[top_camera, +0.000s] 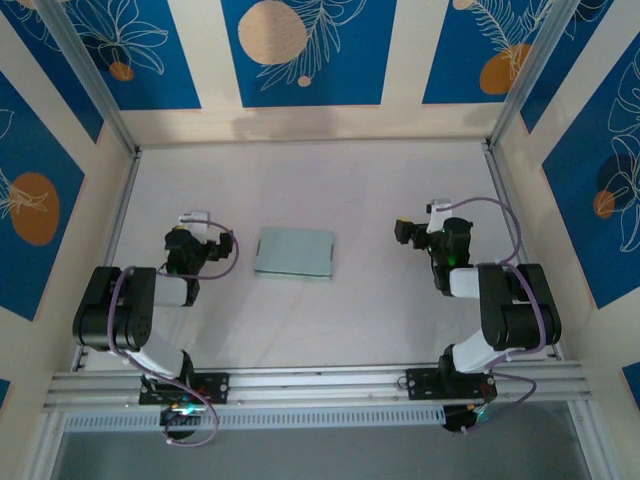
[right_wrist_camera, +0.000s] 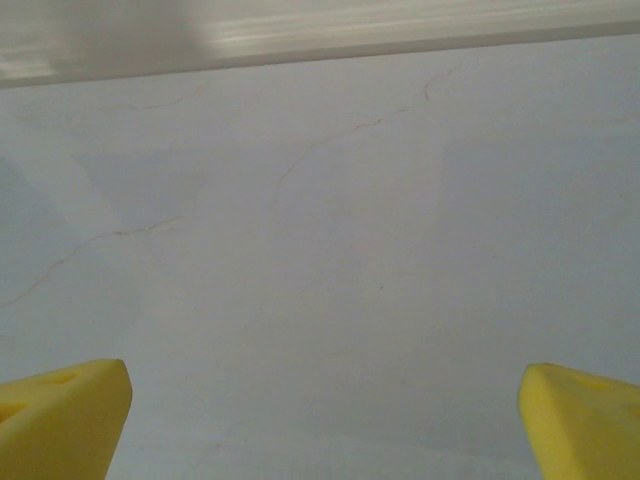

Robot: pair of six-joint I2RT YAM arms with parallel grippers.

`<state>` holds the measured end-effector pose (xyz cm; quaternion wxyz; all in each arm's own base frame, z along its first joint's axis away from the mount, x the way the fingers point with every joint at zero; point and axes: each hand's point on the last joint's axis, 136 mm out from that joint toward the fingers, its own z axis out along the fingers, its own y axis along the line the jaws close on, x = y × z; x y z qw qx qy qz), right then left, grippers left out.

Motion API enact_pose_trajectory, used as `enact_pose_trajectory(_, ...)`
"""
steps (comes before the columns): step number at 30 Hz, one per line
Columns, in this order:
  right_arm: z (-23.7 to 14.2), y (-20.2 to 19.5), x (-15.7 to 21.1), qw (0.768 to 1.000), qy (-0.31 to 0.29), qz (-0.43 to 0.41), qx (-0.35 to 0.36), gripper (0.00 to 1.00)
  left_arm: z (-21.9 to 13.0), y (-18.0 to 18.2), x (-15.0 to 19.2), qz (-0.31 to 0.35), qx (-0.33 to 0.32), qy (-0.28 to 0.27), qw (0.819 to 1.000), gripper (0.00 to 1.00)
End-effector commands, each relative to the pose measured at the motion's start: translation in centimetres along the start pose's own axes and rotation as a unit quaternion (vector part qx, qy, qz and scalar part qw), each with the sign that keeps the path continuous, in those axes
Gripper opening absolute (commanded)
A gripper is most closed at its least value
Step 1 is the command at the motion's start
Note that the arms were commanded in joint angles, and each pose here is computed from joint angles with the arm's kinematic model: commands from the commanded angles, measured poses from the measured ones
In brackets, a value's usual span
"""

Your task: Fold the paper box

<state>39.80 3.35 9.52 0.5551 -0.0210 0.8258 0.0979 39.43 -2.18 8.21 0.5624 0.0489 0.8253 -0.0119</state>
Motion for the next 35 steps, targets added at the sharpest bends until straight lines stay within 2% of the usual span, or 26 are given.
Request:
enact_pose_trajectory(1,-0.23,-0.04,0.16,1.0,0.004,-0.001,-0.011,0.99,-0.11,-0.36,-1.0,0.009,0.007,-0.018,1.0,1.0)
enact_pose_trajectory(35,-0.19,0.0,0.21,1.0,0.005,-0.001,-0.011,0.99,-0.1,-0.66,-0.98,0.012,0.015,-0.018,1.0,1.0)
